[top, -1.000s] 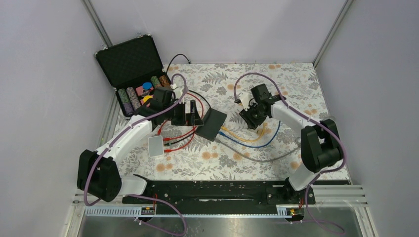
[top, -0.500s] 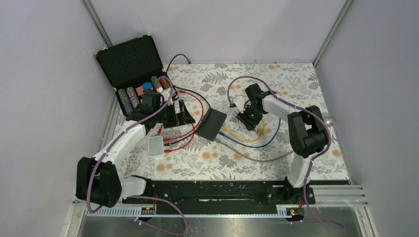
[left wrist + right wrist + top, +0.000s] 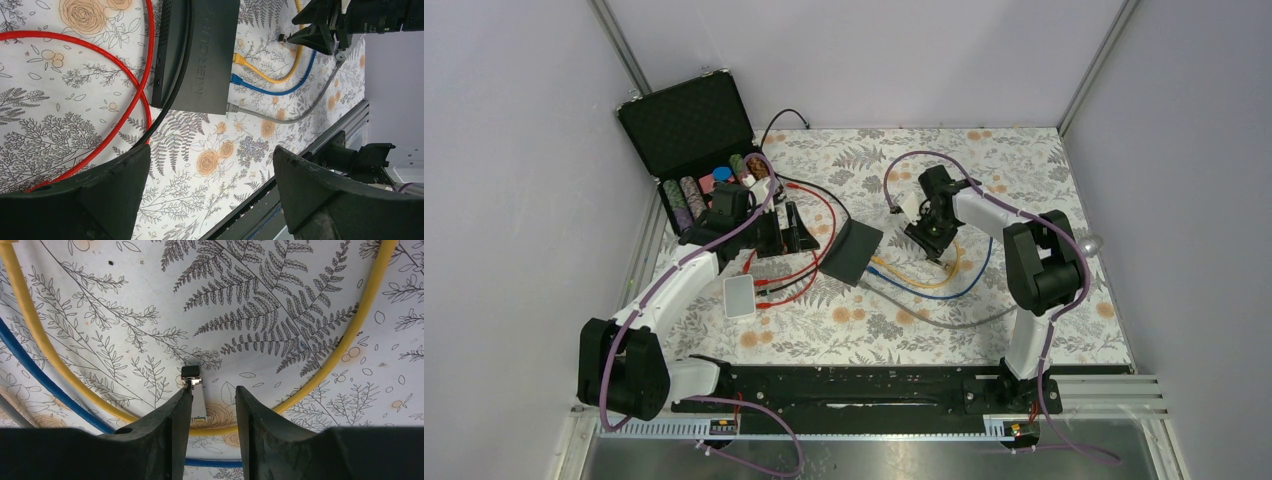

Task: Insert the plug into the switch port
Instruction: Pick up the plug from the center of the board.

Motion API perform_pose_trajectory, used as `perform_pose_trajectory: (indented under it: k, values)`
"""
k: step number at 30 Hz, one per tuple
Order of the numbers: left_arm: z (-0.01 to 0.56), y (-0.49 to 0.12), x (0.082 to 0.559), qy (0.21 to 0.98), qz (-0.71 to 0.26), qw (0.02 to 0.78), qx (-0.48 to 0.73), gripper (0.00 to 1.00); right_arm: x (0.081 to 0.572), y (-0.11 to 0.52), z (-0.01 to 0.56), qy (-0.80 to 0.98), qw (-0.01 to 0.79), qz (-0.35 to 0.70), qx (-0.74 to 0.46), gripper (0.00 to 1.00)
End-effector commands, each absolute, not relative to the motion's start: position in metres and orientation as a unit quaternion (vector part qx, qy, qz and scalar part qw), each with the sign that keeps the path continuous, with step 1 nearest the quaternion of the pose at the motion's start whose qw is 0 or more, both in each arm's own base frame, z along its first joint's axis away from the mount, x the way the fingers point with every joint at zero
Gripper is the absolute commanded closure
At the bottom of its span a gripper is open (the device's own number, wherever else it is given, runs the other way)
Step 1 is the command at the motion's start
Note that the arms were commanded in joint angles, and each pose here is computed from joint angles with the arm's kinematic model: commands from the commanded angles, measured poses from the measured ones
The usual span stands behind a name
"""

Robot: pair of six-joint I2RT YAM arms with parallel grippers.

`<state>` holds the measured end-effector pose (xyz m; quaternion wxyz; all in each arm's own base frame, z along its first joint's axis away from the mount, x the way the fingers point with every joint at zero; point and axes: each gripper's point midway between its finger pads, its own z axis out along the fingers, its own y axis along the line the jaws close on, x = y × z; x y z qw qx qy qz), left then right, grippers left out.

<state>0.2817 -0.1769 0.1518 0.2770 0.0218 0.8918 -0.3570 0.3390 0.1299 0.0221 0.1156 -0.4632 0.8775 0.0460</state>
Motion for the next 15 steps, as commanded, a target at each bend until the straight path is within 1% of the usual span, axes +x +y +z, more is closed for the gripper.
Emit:
perform_pose_trajectory:
  k: [1, 7, 13, 15]
  values:
    - [0.174, -0.183, 0.288, 0.87, -0.379, 0.312, 0.048, 0.09, 0.337, 0.124, 0.025, 0.884, 0.094, 0.04, -0.457, 0.55]
    - [0.178, -0.186, 0.287, 0.866, -0.387, 0.313, 0.05, 0.09, 0.316, 0.125, 0.026, 0.886, 0.066, 0.063, -0.455, 0.5]
    - [0.18, -0.186, 0.284, 0.865, -0.391, 0.312, 0.048, 0.09, 0.316, 0.121, 0.025, 0.887, 0.062, 0.054, -0.454, 0.47]
    - [0.182, -0.184, 0.283, 0.865, -0.388, 0.314, 0.046, 0.09, 0.316, 0.116, 0.026, 0.888, 0.049, 0.043, -0.456, 0.47]
